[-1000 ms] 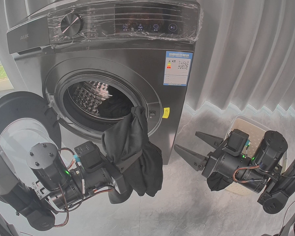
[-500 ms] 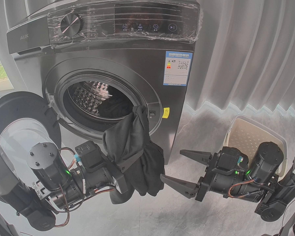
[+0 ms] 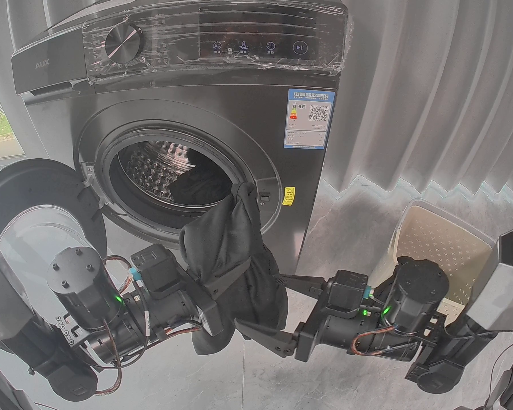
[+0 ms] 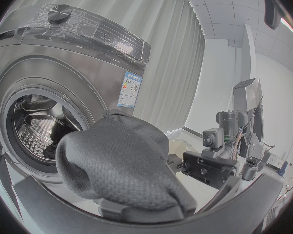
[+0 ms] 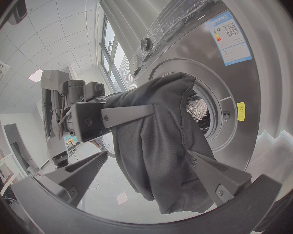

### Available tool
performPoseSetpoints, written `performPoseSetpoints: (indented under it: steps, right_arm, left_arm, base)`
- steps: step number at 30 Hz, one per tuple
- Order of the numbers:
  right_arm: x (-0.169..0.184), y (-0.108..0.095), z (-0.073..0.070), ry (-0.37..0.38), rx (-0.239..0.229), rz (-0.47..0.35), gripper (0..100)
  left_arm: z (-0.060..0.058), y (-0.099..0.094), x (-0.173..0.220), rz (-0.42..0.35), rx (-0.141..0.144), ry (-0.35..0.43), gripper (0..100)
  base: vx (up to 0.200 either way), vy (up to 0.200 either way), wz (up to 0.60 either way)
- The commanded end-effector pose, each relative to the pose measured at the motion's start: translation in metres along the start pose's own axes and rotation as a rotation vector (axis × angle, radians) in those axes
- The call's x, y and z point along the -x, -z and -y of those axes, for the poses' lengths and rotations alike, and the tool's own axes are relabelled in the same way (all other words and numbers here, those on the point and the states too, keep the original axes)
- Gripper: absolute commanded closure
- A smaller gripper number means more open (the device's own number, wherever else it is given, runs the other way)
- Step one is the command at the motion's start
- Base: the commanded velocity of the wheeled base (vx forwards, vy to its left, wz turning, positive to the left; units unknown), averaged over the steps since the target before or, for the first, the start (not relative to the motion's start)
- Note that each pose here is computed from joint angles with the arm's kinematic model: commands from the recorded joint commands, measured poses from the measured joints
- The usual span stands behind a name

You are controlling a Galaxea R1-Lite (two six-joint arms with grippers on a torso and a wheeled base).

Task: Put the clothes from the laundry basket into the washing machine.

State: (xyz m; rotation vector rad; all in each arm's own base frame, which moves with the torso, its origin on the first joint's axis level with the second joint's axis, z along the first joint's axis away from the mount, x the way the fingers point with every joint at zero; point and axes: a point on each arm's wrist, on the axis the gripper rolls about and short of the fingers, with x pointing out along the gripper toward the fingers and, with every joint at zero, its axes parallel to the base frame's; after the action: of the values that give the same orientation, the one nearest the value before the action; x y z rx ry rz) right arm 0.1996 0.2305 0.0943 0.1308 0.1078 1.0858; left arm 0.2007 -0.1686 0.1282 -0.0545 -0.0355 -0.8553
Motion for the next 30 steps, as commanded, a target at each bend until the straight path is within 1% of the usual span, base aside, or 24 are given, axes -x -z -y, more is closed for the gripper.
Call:
performPoseSetpoints:
  steps: [1, 2, 4, 6, 9, 12, 17, 19, 20, 26, 30]
  right_arm:
    - [-0.022, 0.017, 0.005, 0.004, -0.01, -0.022, 0]
    - [-0.022, 0.016, 0.005, 0.009, -0.009, -0.02, 0]
    - [-0.033, 0.013, 0.002, 0.029, -0.006, 0.016, 0]
    - [-0.039, 0.012, 0.0, 0.029, -0.003, 0.031, 0]
    - [-0.044, 0.013, -0.003, 0.015, -0.001, 0.038, 0]
    - [-0.052, 0.019, -0.007, 0.0, -0.004, 0.033, 0]
    - [-0.06, 0.021, -0.006, 0.002, -0.006, 0.044, 0]
    - [-0.062, 0.019, -0.006, 0.001, -0.01, 0.054, 0]
    - [-0.062, 0.019, -0.006, 0.001, -0.01, 0.054, 100]
    - [-0.058, 0.015, -0.009, 0.009, -0.017, 0.061, 100]
    - [-0.05, 0.011, -0.018, -0.009, -0.018, 0.056, 100]
  left_arm:
    - [0.0, 0.0, -0.001, 0.003, 0.001, 0.002, 100]
    - [0.0, 0.0, -0.002, 0.003, 0.003, 0.002, 100]
    - [0.002, -0.001, -0.002, 0.005, 0.012, 0.006, 100]
    - [0.002, -0.001, -0.003, 0.009, 0.011, 0.003, 100]
    - [0.002, -0.001, -0.003, 0.007, 0.013, 0.003, 100]
    - [0.001, 0.002, -0.005, -0.003, 0.015, 0.001, 100]
    - [0.001, 0.001, -0.006, 0.003, 0.015, 0.002, 100]
    - [0.001, 0.001, -0.006, 0.003, 0.023, 0.0, 100]
    - [0.001, 0.001, -0.006, 0.003, 0.023, 0.0, 100]
    - [0.0, 0.001, -0.007, 0.005, 0.024, -0.017, 100]
    - [-0.001, 0.001, -0.007, 0.005, 0.025, -0.02, 100]
  base:
    - [0.0, 0.0, 0.0]
    - [0.0, 0.0, 0.0]
    - [0.0, 0.0, 0.0]
    - [0.0, 0.0, 0.0]
    - [0.0, 0.0, 0.0]
    - [0.0, 0.0, 0.0]
    - [0.0, 0.0, 0.0]
    - [0.0, 0.0, 0.0]
    - [0.0, 0.0, 0.0]
    - [0.0, 0.0, 0.0]
    - [0.0, 0.0, 0.0]
